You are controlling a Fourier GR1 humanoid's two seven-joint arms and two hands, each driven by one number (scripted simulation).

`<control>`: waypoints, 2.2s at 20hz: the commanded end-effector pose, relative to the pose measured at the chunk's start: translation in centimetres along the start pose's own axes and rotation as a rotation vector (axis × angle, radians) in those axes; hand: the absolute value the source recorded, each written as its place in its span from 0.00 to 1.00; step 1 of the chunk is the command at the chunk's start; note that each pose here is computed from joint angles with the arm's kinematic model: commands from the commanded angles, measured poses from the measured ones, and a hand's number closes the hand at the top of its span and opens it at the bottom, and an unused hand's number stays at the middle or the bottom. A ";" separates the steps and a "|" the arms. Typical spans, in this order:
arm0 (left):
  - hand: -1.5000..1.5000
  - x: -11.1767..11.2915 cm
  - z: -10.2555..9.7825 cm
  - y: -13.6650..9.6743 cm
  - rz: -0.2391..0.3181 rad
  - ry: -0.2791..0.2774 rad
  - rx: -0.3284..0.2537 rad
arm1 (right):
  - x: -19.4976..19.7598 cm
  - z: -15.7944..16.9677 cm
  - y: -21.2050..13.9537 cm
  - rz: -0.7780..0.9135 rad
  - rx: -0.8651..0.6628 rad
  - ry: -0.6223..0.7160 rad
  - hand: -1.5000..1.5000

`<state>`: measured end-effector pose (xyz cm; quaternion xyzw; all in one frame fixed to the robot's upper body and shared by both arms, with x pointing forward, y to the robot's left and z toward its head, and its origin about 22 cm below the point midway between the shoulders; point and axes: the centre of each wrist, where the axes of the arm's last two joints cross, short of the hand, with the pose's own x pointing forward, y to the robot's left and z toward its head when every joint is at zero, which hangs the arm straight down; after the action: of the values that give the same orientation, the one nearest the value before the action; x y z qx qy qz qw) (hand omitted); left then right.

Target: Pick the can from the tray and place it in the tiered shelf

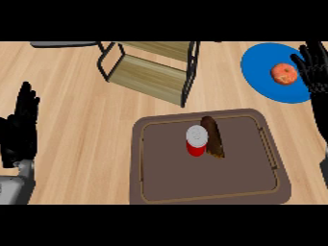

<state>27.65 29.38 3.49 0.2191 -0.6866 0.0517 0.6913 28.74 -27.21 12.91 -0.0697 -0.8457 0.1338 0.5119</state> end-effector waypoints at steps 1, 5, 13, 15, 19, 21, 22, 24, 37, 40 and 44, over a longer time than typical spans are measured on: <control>0.50 -0.2 0.3 0.0 -0.010 0.044 -0.056 | -0.3 0.9 -1.1 0.005 -0.035 0.016 1.00; 0.50 -4.9 2.7 0.2 0.068 0.327 -0.198 | 0.6 1.3 -3.8 0.106 -0.105 0.102 1.00; 0.50 -6.6 3.7 0.3 0.141 0.447 -0.327 | -3.0 5.2 -6.2 0.166 -0.137 0.486 0.00; 0.50 -6.0 2.7 0.0 0.133 0.458 -0.335 | -2.5 6.2 -4.5 0.189 -0.027 0.460 0.00; 0.50 -6.1 2.9 -0.4 0.114 0.456 -0.319 | 0.1 6.6 -5.4 0.163 0.186 0.446 0.00; 0.50 -6.0 3.6 0.2 0.126 0.447 -0.341 | 2.2 5.5 -6.3 0.181 0.235 0.471 0.00; 0.50 -6.9 3.3 0.8 0.107 0.452 -0.334 | 4.5 5.6 -3.3 0.178 0.252 0.461 0.00; 0.50 -5.9 2.3 0.0 0.108 0.452 -0.326 | 6.2 5.3 -2.9 0.208 0.315 0.474 0.00; 0.50 -5.9 2.1 -0.8 0.106 0.434 -0.363 | 11.6 -2.1 5.2 0.448 0.264 0.709 0.00; 0.50 -4.5 3.8 -0.7 0.109 0.432 -0.356 | 11.3 -1.1 6.7 0.514 0.242 0.737 0.00; 0.50 -5.5 2.9 -0.6 0.110 0.439 -0.373 | 9.8 -3.7 10.2 0.564 0.301 0.815 0.00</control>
<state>25.58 29.04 -1.11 0.0414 -0.5508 0.0100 0.8336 25.88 -17.33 20.04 -0.2330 -0.5610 0.3438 0.7161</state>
